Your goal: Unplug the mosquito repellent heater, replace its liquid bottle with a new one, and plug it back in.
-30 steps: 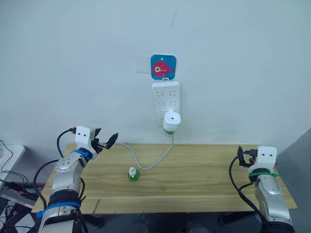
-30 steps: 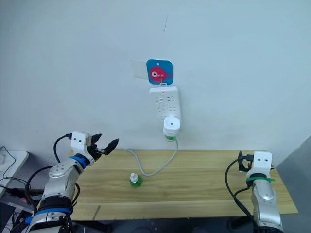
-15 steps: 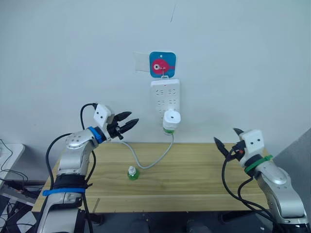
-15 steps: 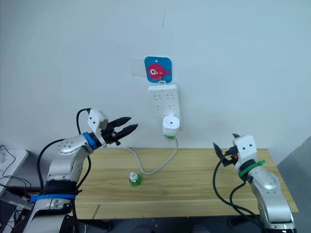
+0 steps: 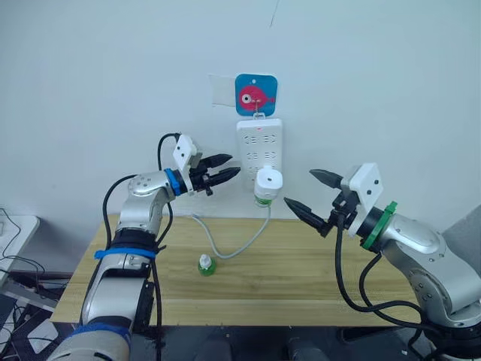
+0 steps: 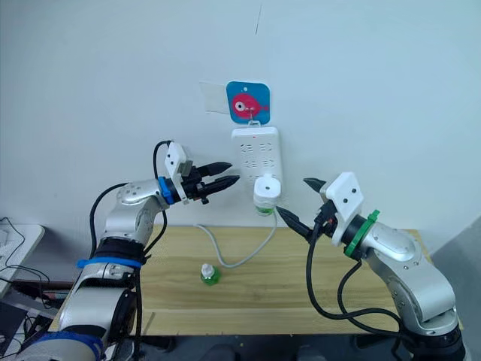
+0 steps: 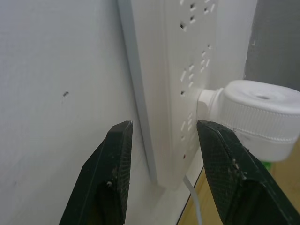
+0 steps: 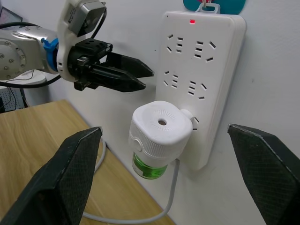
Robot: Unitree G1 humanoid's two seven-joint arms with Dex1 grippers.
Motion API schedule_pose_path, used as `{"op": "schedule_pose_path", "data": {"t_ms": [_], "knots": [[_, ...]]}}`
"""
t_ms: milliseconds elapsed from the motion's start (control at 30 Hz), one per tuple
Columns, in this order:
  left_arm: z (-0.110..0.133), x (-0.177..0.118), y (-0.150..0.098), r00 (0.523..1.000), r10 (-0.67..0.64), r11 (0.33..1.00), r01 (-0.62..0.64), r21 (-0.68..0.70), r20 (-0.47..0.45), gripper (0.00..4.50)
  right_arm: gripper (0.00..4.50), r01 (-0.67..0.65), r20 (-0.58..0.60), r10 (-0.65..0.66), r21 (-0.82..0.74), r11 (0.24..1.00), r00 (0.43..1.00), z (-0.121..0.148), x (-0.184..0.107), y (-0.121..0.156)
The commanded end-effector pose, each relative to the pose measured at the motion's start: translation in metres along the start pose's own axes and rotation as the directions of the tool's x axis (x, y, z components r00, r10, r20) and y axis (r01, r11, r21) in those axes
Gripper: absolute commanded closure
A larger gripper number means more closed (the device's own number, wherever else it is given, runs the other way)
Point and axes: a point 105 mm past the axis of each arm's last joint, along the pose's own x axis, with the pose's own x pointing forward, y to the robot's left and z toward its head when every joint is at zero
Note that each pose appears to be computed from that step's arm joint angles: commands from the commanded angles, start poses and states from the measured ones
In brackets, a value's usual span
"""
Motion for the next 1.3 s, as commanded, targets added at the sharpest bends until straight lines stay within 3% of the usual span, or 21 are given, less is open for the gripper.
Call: {"op": "schedule_pose_path", "data": {"t_ms": [33,600,1300], "knots": [[0.007,0.009,0.000,1.000,-0.025,0.999,0.024,0.034,0.017,2.26,0.00,0.001,0.053,0.001,-0.034,0.999,0.999,0.020,-0.002,0.005],[0.007,0.031,-0.015,0.984,-0.179,0.982,0.178,0.055,0.001,2.26,0.00,0.079,0.029,-0.078,-0.024,0.997,0.997,0.020,-0.008,-0.004],[0.007,0.046,-0.030,0.974,-0.224,0.974,0.224,0.018,0.033,2.26,0.00,0.109,0.020,-0.110,0.015,0.994,0.994,0.017,-0.006,-0.002]]}}
